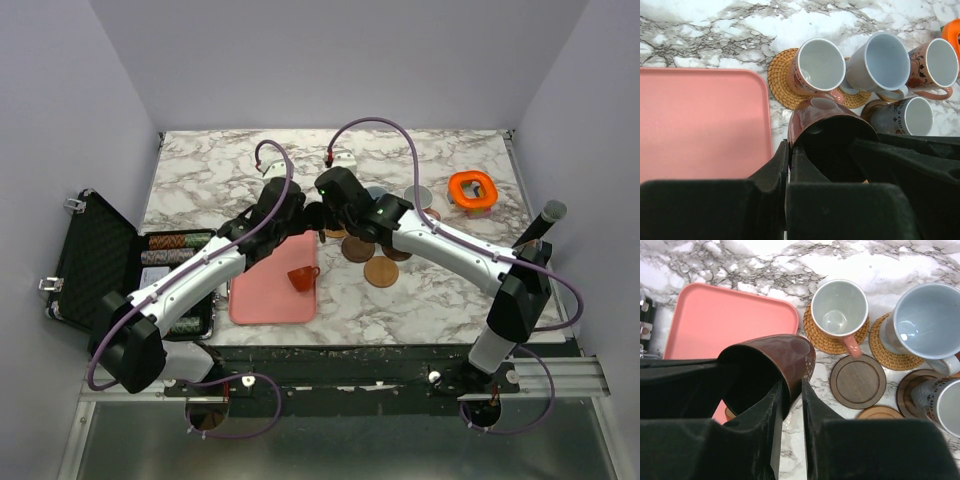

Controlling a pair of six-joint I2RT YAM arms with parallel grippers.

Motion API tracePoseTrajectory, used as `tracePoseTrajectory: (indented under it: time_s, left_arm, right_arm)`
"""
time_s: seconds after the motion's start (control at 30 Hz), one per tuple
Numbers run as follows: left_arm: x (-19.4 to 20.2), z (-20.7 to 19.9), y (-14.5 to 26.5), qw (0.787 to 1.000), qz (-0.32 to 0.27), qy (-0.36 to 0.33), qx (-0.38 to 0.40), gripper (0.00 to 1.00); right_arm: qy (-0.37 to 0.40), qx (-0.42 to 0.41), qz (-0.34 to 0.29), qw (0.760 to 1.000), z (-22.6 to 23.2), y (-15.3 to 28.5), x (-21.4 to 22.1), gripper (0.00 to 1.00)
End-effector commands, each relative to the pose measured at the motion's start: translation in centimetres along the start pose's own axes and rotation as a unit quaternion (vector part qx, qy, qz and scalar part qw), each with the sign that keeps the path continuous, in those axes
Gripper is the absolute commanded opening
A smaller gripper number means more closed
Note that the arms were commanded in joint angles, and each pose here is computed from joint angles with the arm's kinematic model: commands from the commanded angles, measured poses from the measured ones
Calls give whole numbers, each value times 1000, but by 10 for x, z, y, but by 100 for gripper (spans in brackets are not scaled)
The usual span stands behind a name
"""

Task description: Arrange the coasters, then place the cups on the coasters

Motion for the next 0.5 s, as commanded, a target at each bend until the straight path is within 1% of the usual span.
tracePoseTrajectory:
  time_s: [0.0, 0.13, 0.2, 0.23, 0.33, 0.47]
  left_arm:
    - [-17, -15, 13, 998, -42, 24, 50, 0]
    - [-16, -17, 14, 997, -41, 25, 58, 0]
    - [-17, -18, 15, 997, -42, 25, 68, 0]
    - [-16, -19, 16, 996, -40, 22, 73, 0]
    - [-15, -22, 18, 995, -38, 16, 92, 1]
    - [-19, -25, 24, 992, -47, 2, 117, 20]
  right_arm:
    - [12, 46, -28, 998, -1, -10, -7, 23]
    - [20, 62, -27, 998, -3, -15, -6, 15]
    - [24, 67, -28, 997, -3, -17, -6, 7]
    - [26, 71, -30, 997, -4, -17, -6, 1]
    - [31, 78, -38, 996, -7, -13, -10, 1]
    - [29, 69, -58, 996, -14, 1, -20, 1]
Point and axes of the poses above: each gripper's point midway between its finger pads, its own y axis back along the fingers, its own z axis along the line the jaws close on, x = y × z, the point moved 8 cm from there along y, back along the fingers, and after that the axes turned 1 degree about -y, right-handed, at the moved point
